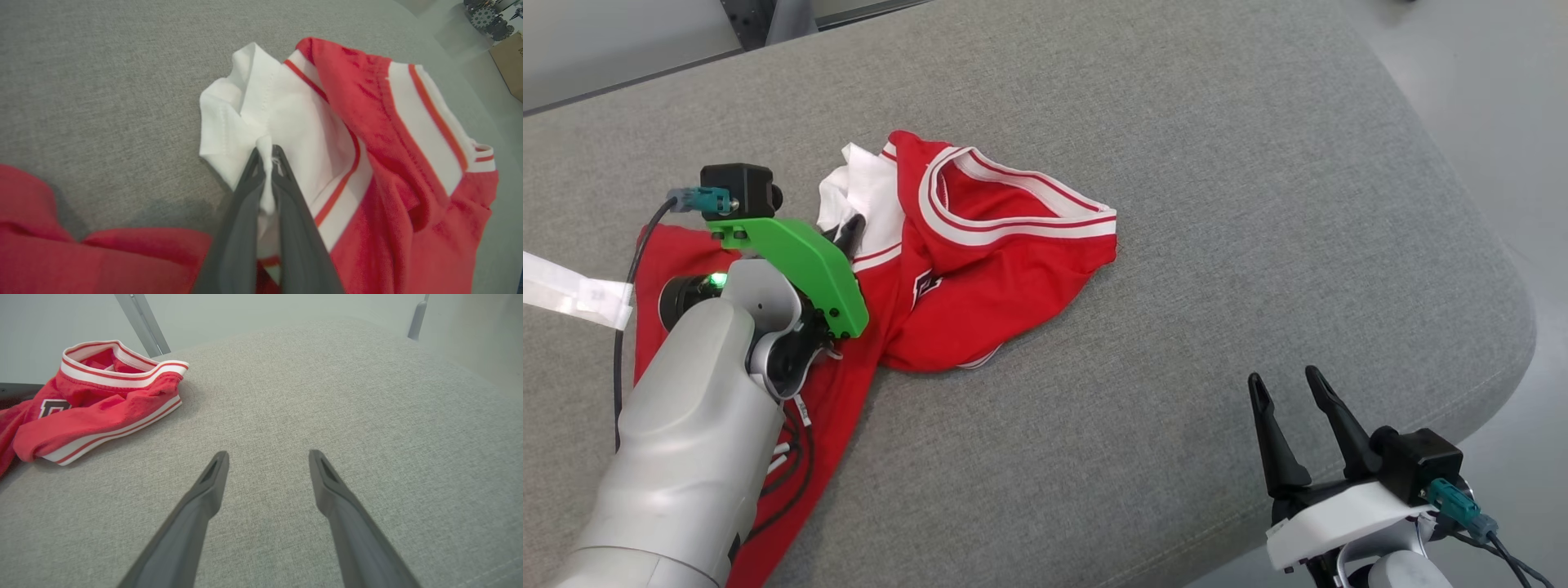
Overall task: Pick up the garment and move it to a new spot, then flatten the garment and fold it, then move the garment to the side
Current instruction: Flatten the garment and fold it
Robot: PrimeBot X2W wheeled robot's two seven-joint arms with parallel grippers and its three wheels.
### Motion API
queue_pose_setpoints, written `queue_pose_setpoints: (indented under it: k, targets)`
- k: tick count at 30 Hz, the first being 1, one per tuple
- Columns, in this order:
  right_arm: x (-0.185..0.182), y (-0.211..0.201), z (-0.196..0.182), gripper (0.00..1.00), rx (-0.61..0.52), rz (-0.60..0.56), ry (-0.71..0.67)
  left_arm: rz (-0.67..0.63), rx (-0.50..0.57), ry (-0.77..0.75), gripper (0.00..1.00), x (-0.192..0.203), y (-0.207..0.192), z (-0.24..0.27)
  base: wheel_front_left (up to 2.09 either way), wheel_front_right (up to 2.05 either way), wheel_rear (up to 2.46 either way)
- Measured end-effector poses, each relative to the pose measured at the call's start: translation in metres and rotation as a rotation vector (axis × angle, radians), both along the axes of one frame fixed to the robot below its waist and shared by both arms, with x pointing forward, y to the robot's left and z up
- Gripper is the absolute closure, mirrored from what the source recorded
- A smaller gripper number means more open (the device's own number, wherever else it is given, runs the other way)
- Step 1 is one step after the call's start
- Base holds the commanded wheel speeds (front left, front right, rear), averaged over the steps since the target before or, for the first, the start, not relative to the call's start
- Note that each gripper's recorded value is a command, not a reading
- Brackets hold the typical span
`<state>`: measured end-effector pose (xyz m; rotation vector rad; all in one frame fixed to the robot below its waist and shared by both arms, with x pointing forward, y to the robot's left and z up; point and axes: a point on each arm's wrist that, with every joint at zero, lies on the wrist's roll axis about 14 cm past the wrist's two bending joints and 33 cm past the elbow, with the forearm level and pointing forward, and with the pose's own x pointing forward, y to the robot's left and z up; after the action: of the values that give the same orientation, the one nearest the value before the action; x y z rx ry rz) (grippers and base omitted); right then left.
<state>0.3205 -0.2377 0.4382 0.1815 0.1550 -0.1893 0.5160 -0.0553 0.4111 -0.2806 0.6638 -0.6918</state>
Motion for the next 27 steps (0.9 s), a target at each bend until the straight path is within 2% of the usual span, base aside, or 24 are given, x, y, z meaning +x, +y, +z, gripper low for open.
queue_pose_setpoints:
  k: [5, 11, 15, 20, 23, 27]
  targets:
    - [-0.001, 0.001, 0.003, 0.00, 0.000, 0.002, -0.012, 0.004, -0.040, -0.049, 1.00, 0.002, -0.002, 0.016, 0.00, 0.00, 0.00]
    - [-0.004, 0.001, 0.005, 0.00, -0.003, 0.003, -0.017, 0.105, -0.150, -0.211, 1.00, 0.024, 0.005, 0.057, 0.00, 0.00, 0.00]
    - [-0.007, 0.001, 0.006, 0.00, -0.001, 0.002, -0.021, 0.109, -0.235, -0.332, 1.00, 0.025, -0.009, 0.093, 0.00, 0.00, 0.00]
    - [-0.008, 0.001, 0.008, 0.00, 0.000, 0.000, -0.028, 0.000, -0.333, -0.407, 1.00, -0.003, -0.048, 0.127, 0.00, 0.00, 0.00]
    - [-0.009, 0.002, 0.008, 0.00, 0.001, 0.001, -0.030, -0.103, -0.373, -0.397, 1.00, -0.039, -0.072, 0.129, 0.00, 0.00, 0.00]
    - [-0.010, 0.001, 0.008, 0.00, 0.002, -0.003, -0.028, -0.273, -0.369, -0.327, 1.00, -0.102, -0.100, 0.107, 0.00, 0.00, 0.00]
